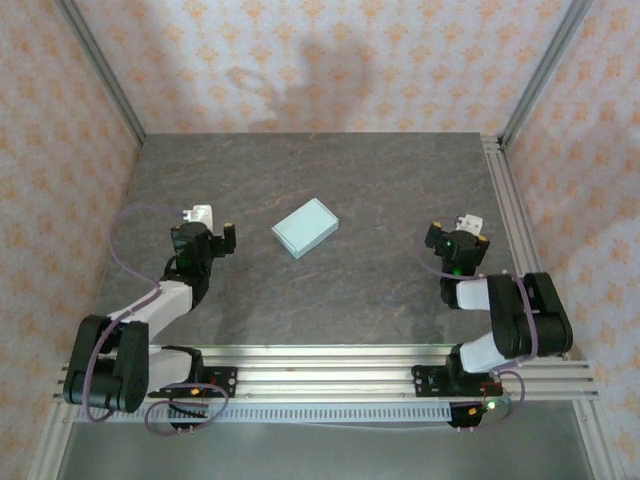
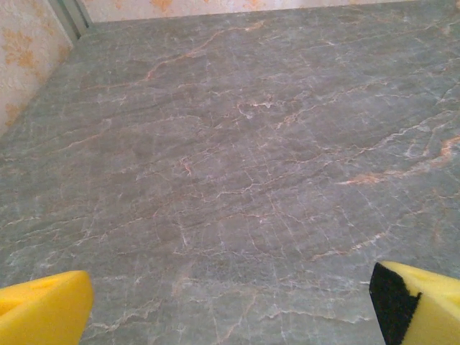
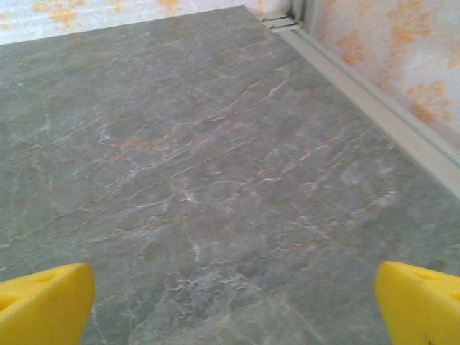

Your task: Fold the paper box

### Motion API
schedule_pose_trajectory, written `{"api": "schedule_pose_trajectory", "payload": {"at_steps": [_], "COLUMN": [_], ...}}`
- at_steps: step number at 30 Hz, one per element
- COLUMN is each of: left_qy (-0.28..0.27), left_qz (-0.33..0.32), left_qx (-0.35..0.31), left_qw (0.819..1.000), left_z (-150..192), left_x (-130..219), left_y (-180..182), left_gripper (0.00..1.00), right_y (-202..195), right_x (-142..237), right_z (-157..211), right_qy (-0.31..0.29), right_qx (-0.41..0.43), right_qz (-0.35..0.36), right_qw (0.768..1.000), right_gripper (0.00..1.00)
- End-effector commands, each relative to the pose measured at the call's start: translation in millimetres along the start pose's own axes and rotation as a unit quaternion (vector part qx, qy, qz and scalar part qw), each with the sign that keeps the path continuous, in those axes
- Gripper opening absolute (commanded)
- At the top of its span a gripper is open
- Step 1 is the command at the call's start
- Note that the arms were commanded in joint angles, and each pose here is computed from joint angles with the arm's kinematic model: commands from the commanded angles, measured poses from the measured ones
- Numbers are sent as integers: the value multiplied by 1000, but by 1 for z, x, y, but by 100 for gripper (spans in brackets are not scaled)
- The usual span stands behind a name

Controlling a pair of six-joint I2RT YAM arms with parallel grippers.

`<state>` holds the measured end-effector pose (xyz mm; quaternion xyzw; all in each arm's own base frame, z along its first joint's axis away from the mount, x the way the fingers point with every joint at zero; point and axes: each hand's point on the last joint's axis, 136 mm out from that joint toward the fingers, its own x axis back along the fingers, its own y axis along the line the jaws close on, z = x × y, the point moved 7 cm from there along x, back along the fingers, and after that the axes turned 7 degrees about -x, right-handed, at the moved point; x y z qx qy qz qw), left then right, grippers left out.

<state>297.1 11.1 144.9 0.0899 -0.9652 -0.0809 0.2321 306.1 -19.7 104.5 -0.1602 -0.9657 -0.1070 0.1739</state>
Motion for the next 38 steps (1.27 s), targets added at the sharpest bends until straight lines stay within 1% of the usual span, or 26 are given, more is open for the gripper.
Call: {"api": "schedule_pose_trajectory", "payload": {"at_steps": [1, 2, 5, 6, 10, 38], "left_qy": [-63, -56, -27, -32, -20, -22], "left_qz": [14, 18, 25, 25, 20, 17], "left_qx": [38, 38, 30, 24, 26, 22], "left_qw": [997, 998, 999, 999, 999, 999], "left_z": [-13, -10, 1, 3, 5, 5], "left_x": [-8, -13, -36, -42, -41, -40], "left_y": [3, 1, -5, -8, -8, -9], "left_gripper": [100, 100, 100, 100, 100, 100], "right_y": [13, 12, 11, 10, 12, 12], "right_x": [-4, -4, -8, -9, -15, -15], "right_z": [-12, -12, -14, -15, -17, -17], "right_qy": [-43, -30, -38, -30, -15, -16], "right_qx": [-14, -12, -19, -20, -18, -15], "right_qz": [-54, -48, -34, -26, -18, -21], "right_qw": [997, 998, 999, 999, 1000, 1000], "right_gripper": [100, 100, 100, 100, 99, 99]}}
